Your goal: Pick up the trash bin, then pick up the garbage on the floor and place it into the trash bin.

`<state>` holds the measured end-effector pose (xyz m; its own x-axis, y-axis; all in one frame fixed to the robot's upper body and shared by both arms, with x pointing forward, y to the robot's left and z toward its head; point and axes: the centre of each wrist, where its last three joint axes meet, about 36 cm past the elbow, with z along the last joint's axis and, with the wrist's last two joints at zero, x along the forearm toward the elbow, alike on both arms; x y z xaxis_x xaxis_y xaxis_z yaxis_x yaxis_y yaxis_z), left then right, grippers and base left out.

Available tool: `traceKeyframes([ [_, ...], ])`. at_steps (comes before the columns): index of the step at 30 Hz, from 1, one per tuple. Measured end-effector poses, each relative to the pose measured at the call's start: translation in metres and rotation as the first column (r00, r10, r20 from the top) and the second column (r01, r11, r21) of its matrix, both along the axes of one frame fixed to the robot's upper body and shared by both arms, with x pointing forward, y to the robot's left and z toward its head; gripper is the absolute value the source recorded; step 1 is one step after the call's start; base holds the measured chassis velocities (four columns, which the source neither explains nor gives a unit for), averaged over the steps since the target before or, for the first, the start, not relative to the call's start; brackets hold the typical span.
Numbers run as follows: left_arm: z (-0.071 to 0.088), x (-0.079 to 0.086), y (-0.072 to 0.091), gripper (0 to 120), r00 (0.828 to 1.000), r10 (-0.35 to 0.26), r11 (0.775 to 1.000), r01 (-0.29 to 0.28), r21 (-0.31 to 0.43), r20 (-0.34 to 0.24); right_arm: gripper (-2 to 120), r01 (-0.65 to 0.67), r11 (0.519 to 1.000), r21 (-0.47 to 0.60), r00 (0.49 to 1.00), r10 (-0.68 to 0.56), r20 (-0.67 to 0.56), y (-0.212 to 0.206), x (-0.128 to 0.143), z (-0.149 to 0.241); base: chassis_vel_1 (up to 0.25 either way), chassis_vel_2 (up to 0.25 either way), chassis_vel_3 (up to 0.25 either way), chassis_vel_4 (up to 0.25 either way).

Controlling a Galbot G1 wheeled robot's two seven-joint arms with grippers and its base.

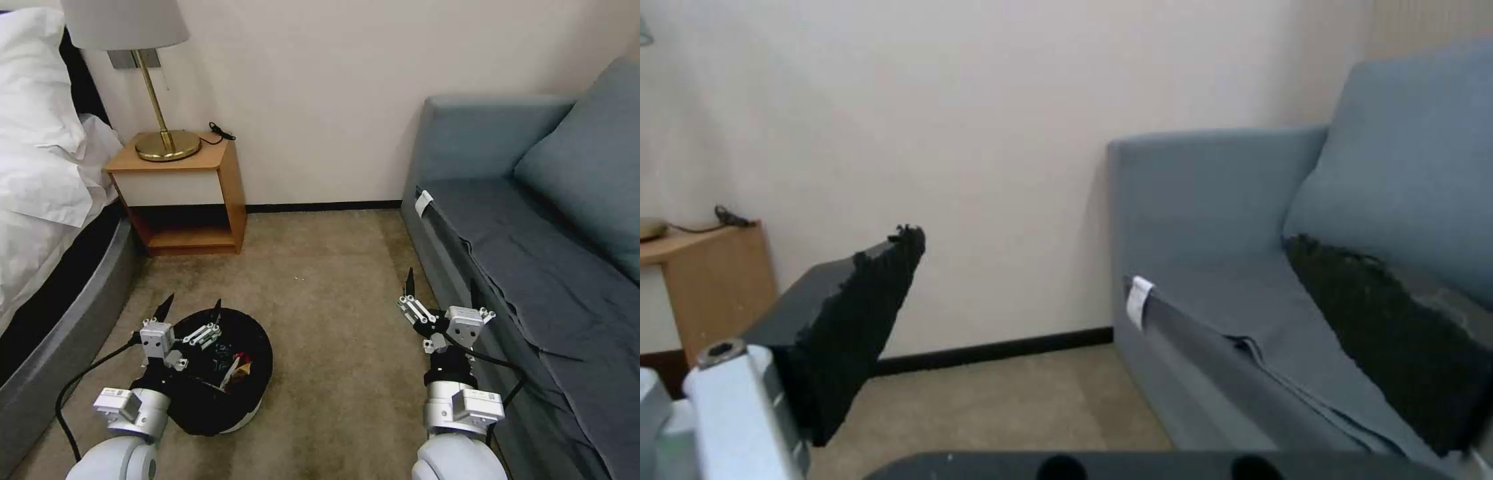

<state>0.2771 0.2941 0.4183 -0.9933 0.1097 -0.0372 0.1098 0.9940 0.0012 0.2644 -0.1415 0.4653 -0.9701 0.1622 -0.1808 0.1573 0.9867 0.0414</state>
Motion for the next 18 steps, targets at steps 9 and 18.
traceKeyframes([
  [9, 0.0000, 0.0000, 0.0000, 100, 1.000, 0.001, 1.000, -0.001, -0.001, 0.000, 100, -0.001, 1.000, 0.001, 1.000, 0.001, -0.001, 0.0001, 0.0002, 0.0000, 0.000, 0.000, 0.000, 0.000],
  [18, 0.0001, 0.0001, 0.0001, 100, 1.000, 0.001, 1.000, -0.001, -0.001, 0.001, 100, -0.002, 1.000, 0.001, 1.000, 0.002, -0.001, 0.0001, 0.0003, 0.0000, 0.000, 0.000, 0.000, 0.000],
])
